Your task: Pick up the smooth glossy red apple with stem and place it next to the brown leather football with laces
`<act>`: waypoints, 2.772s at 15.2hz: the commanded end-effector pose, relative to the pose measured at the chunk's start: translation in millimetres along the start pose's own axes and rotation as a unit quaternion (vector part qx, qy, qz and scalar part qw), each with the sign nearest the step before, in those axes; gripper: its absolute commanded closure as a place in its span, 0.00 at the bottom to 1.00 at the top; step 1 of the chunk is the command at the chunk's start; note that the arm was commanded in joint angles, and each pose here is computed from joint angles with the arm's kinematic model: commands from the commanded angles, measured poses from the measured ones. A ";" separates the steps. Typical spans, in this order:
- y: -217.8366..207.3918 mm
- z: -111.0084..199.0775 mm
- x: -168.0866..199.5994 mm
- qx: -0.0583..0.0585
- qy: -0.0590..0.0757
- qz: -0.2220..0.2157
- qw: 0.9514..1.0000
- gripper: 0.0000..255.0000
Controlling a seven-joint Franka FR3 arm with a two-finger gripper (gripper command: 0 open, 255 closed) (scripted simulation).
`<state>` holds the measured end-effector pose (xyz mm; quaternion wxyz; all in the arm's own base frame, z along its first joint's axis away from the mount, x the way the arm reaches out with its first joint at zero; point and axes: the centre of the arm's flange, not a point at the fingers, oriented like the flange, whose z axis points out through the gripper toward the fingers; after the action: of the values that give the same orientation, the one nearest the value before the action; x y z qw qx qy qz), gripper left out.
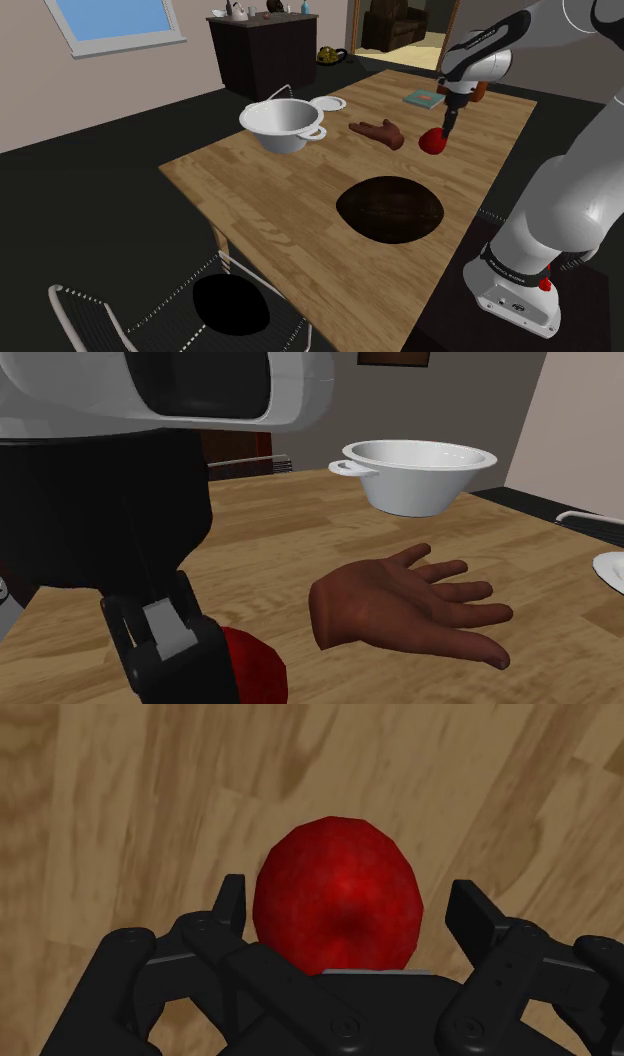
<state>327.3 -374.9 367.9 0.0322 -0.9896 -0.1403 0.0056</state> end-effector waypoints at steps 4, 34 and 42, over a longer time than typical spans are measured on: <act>0.3 14.9 -1.5 0.000 0.000 0.000 1.000 0.00; -4.9 -64.1 -1.7 0.000 0.000 0.000 1.000 1.00; -7.6 -106.2 -1.7 0.000 0.000 0.000 1.000 1.00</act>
<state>325.1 -374.0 468.7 0.0320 -0.9895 -0.1406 0.0054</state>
